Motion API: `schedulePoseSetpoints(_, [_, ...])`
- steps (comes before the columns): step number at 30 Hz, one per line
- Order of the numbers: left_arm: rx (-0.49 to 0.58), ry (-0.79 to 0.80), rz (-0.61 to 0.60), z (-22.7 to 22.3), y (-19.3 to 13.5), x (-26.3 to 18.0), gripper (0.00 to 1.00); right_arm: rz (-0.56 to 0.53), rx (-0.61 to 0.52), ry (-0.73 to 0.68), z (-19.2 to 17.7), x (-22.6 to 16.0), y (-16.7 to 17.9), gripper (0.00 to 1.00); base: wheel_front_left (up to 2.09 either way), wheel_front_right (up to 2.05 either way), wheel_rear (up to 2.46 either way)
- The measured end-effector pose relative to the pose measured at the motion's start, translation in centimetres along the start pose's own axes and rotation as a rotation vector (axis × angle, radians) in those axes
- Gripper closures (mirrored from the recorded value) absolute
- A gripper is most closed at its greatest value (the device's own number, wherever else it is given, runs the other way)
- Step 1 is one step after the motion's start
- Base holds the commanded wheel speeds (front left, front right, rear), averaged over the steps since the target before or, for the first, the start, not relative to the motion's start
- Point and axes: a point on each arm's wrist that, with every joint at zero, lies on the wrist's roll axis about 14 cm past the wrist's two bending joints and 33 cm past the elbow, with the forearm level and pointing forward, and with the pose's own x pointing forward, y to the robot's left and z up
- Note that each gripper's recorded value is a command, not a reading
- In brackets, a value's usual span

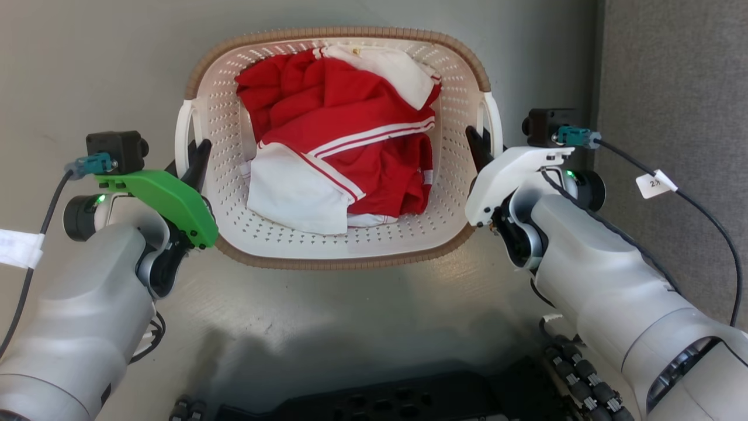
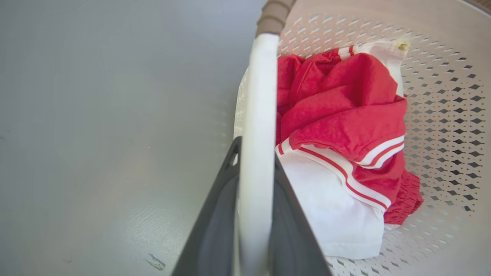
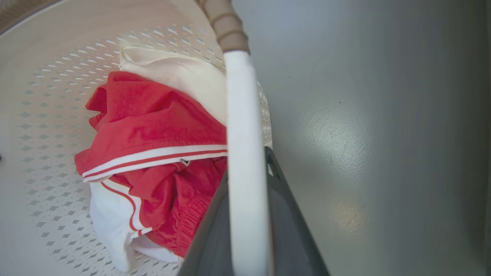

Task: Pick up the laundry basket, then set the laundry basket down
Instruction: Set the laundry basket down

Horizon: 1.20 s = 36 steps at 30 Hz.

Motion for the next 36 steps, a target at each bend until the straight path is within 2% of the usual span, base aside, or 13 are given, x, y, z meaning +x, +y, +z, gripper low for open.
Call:
schedulePoseSetpoints(5, [-0.007,0.006,0.004,-0.5,0.4,0.3,1.0,-0.002,0.006,0.012,-0.4,0.4,-0.2,1.0,0.0,0.0,0.0])
schedulePoseSetpoints(6, [-0.007,0.008,0.004,-0.6,0.4,0.3,1.0,-0.004,0.008,0.014,-0.5,0.4,-0.2,0.9,0.0,0.0,0.0])
schedulePoseSetpoints(7, [-0.005,0.012,0.005,-0.7,0.4,0.3,1.0,-0.007,0.012,0.016,-0.6,0.5,-0.3,0.5,0.0,0.0,0.0])
schedulePoseSetpoints(8, [-0.003,0.016,0.005,-0.9,0.4,0.3,0.65,-0.017,0.016,0.018,-0.7,0.5,-0.4,0.0,0.0,0.0,0.0])
schedulePoseSetpoints(9, [-0.003,0.016,0.006,-0.9,0.5,0.3,0.02,-0.021,0.021,0.021,-0.7,0.5,-0.6,0.0,0.0,0.0,0.0])
schedulePoseSetpoints(10, [-0.003,0.012,0.007,-0.8,0.5,0.2,0.0,-0.027,0.022,0.023,-0.8,0.4,-0.8,0.0,0.0,0.0,0.0])
schedulePoseSetpoints(26, [0.006,0.013,0.021,-0.8,0.9,-0.2,0.0,-0.038,0.01,0.027,-0.8,0.2,-1.1,0.0,0.0,0.0,0.0])
schedulePoseSetpoints(36, [0.021,-0.033,0.046,1.4,0.9,-1.3,0.0,-0.04,0.021,-0.045,2.0,-1.1,-0.7,0.0,0.0,0.0,0.0])
